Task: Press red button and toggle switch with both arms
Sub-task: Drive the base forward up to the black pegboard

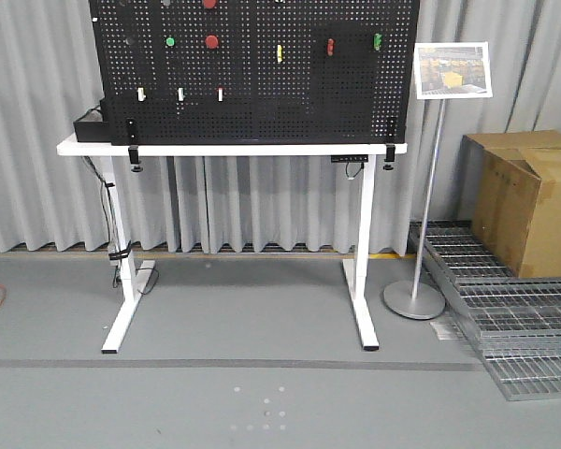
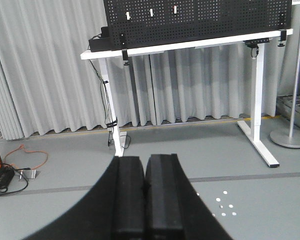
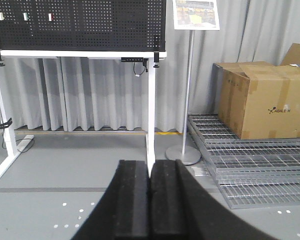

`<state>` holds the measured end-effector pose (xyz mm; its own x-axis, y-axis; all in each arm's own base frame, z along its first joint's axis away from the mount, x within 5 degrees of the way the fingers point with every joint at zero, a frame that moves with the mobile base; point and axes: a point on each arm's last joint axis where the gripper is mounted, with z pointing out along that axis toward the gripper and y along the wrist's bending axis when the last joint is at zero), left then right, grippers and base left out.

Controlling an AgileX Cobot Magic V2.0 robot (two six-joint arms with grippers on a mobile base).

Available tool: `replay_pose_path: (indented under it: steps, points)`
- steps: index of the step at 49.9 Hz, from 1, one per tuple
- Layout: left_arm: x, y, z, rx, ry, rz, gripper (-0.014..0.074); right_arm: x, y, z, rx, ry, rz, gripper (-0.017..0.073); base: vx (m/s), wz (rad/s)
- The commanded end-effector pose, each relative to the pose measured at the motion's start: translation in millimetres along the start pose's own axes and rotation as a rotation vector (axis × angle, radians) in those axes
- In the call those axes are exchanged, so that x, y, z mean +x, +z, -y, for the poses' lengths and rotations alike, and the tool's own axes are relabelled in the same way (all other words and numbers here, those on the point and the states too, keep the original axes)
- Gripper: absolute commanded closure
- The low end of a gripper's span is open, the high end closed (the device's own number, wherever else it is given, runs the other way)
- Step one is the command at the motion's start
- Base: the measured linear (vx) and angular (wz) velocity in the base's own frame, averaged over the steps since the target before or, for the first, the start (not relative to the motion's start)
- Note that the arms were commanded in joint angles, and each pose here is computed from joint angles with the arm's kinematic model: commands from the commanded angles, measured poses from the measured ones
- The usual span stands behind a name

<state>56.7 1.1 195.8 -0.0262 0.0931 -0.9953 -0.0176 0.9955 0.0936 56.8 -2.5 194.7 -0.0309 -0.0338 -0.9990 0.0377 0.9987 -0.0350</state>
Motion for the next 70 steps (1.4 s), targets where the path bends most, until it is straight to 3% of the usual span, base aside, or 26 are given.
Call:
replay_pose_path:
  steps: [1, 29, 70]
  points:
    - [3.1, 0.3, -0.1, -0.011, -0.003, 0.064, 0.0591, -3.8, -0.6, 0.0, 0.004, -0.010, 0.079, 0.0559, 0.13, 0.00]
    - [3.1, 0.3, -0.1, -0.011, -0.003, 0.064, 0.0591, -3.8, -0.6, 0.0, 0.004, -0.010, 0.079, 0.0559, 0.28, 0.00]
    - [3.1, 0.3, -0.1, -0.011, -0.003, 0.064, 0.0591, -3.8, -0.6, 0.0, 0.004, -0.010, 0.078, 0.0559, 0.46, 0.03]
